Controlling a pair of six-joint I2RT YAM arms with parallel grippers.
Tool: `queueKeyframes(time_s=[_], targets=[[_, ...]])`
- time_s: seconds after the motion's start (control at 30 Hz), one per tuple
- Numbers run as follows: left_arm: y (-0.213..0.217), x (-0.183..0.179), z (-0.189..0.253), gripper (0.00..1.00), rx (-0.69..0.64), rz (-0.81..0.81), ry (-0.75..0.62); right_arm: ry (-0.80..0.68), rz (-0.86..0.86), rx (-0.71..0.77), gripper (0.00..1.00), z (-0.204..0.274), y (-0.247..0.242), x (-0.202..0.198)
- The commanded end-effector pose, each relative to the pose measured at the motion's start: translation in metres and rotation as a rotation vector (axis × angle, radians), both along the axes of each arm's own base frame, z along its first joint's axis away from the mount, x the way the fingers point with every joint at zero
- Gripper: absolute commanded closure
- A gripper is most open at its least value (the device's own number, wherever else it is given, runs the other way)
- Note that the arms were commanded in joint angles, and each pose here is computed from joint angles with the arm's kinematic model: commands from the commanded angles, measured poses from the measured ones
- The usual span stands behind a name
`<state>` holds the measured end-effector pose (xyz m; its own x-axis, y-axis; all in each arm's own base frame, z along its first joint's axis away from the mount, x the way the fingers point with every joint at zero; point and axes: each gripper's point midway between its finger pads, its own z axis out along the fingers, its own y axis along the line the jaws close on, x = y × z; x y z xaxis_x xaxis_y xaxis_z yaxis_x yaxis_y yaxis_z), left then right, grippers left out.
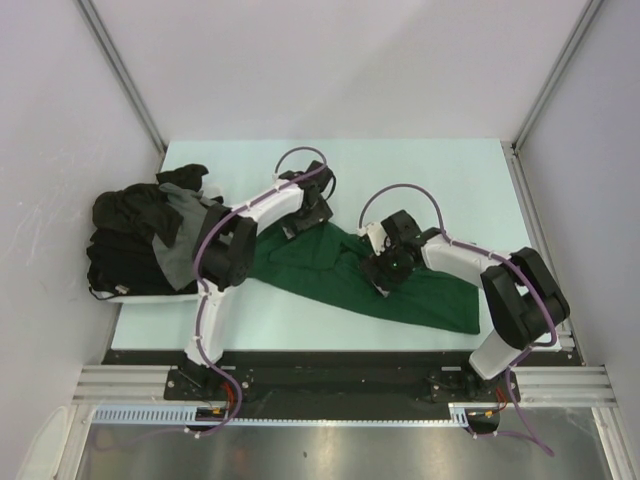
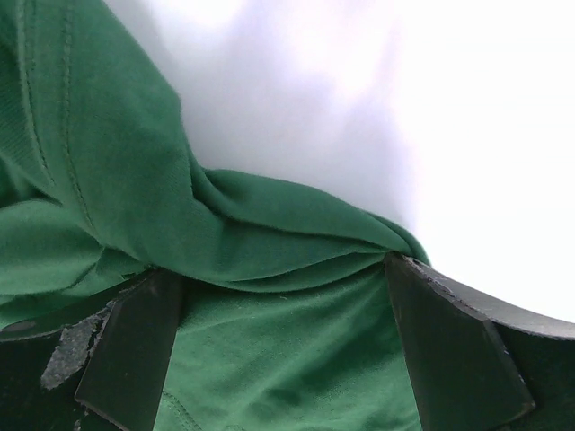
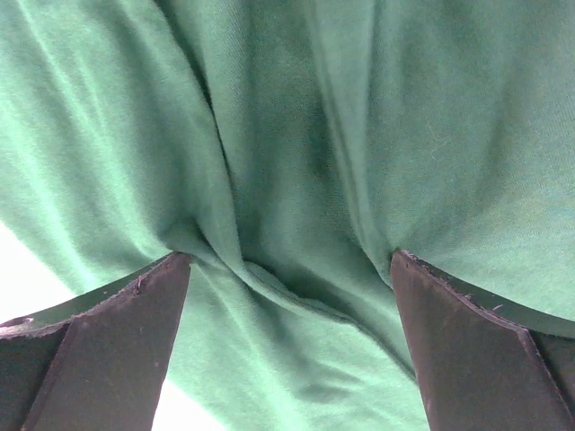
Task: Fold and stack the t-shirts
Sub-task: Rotate the tshirt 90 degrees
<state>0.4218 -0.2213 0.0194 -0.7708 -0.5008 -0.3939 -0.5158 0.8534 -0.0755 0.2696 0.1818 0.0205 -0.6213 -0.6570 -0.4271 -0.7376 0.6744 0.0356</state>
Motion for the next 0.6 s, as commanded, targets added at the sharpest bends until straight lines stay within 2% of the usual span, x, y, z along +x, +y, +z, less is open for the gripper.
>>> queueKeyframes(time_s=[0.0, 0.13, 0.23, 0.27, 0.3, 0.37, 0.4, 0.57], targets=[[-0.021, 0.082, -0.011, 0.05, -0.145, 0.002, -0.256, 0.089, -0.128, 0.014, 0.00, 0.003, 0.006, -0.012], [-0.024, 0.109, 0.000, 0.05, -0.148, -0.059, -0.293, 0.088, -0.179, 0.012, 0.00, 0.008, 0.015, -0.009], [-0.008, 0.095, 0.002, 0.05, -0.086, -0.034, -0.247, 0.053, -0.135, -0.029, 0.00, 0.011, 0.021, -0.014], [-0.005, 0.090, 0.018, 0.05, -0.096, -0.007, -0.271, 0.046, -0.129, -0.034, 0.00, 0.013, 0.023, -0.014], [0.006, 0.066, -0.002, 0.05, -0.066, 0.012, -0.213, 0.045, -0.127, -0.041, 0.00, 0.013, 0.023, -0.016], [0.017, 0.046, 0.009, 0.05, -0.073, 0.075, -0.217, 0.044, -0.123, -0.022, 0.00, 0.017, 0.027, -0.016], [0.033, 0.020, -0.010, 0.05, -0.031, 0.099, -0.152, 0.039, -0.124, -0.021, 0.00, 0.018, 0.027, -0.015], [0.065, -0.035, -0.006, 0.04, 0.056, 0.168, -0.095, -0.014, -0.123, 0.008, 0.00, 0.038, 0.034, -0.002]])
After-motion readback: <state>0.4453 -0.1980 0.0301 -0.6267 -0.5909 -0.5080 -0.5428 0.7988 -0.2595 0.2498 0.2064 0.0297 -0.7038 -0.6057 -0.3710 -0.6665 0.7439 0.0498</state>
